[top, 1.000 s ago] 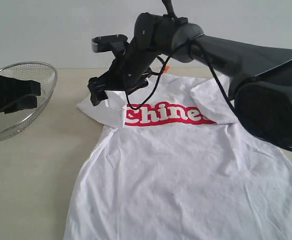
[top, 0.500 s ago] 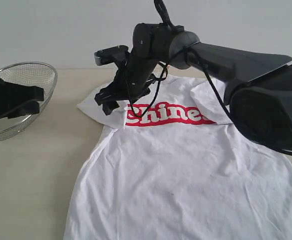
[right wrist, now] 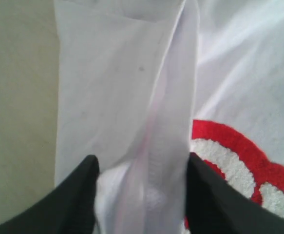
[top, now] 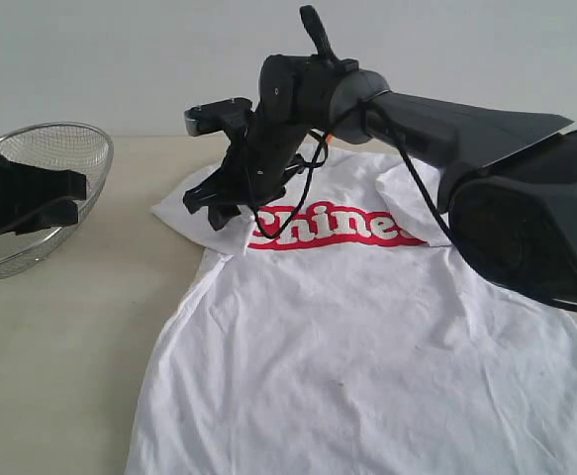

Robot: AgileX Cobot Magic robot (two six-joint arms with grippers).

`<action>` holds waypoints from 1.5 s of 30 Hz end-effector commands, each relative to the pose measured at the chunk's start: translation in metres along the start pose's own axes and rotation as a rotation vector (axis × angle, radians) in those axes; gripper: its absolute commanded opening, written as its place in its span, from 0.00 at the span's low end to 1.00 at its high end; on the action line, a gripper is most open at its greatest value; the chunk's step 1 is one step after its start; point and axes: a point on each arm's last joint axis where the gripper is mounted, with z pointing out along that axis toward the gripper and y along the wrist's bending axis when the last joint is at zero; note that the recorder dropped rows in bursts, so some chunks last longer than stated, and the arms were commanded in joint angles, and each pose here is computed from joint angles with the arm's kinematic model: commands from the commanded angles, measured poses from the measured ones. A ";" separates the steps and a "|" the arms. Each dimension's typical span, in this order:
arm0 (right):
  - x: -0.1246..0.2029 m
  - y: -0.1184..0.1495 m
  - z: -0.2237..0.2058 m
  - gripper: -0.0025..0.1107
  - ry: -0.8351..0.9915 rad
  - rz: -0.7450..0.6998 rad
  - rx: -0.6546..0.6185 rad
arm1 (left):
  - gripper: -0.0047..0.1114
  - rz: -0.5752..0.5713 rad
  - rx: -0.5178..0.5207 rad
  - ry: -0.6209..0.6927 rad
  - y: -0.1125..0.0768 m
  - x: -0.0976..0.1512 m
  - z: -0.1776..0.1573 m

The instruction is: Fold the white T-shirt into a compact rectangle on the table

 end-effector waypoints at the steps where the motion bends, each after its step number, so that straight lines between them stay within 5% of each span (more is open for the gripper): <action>1: -0.002 -0.001 -0.004 0.27 -0.013 -0.004 0.006 | 0.28 -0.003 -0.004 -0.011 0.001 0.000 0.000; 6: -0.002 -0.001 -0.004 0.01 -0.013 -0.004 0.006 | 0.28 -0.003 -0.004 -0.011 0.001 0.000 0.000; 13: -0.012 -0.004 -0.025 0.02 -0.062 0.087 0.060 | 0.28 0.001 -0.004 -0.011 0.001 0.000 0.000; 26: -0.010 -0.052 -0.045 0.02 -0.086 0.304 0.093 | 0.28 0.005 -0.004 -0.011 0.001 0.000 0.000; 42: 0.001 -0.055 -0.045 0.02 0.012 0.423 0.143 | 0.28 0.000 0.014 0.031 -0.001 0.003 0.000; 45: 0.003 -0.054 -0.045 0.09 0.033 0.425 0.142 | 0.28 -0.002 0.021 0.034 -0.002 0.003 0.000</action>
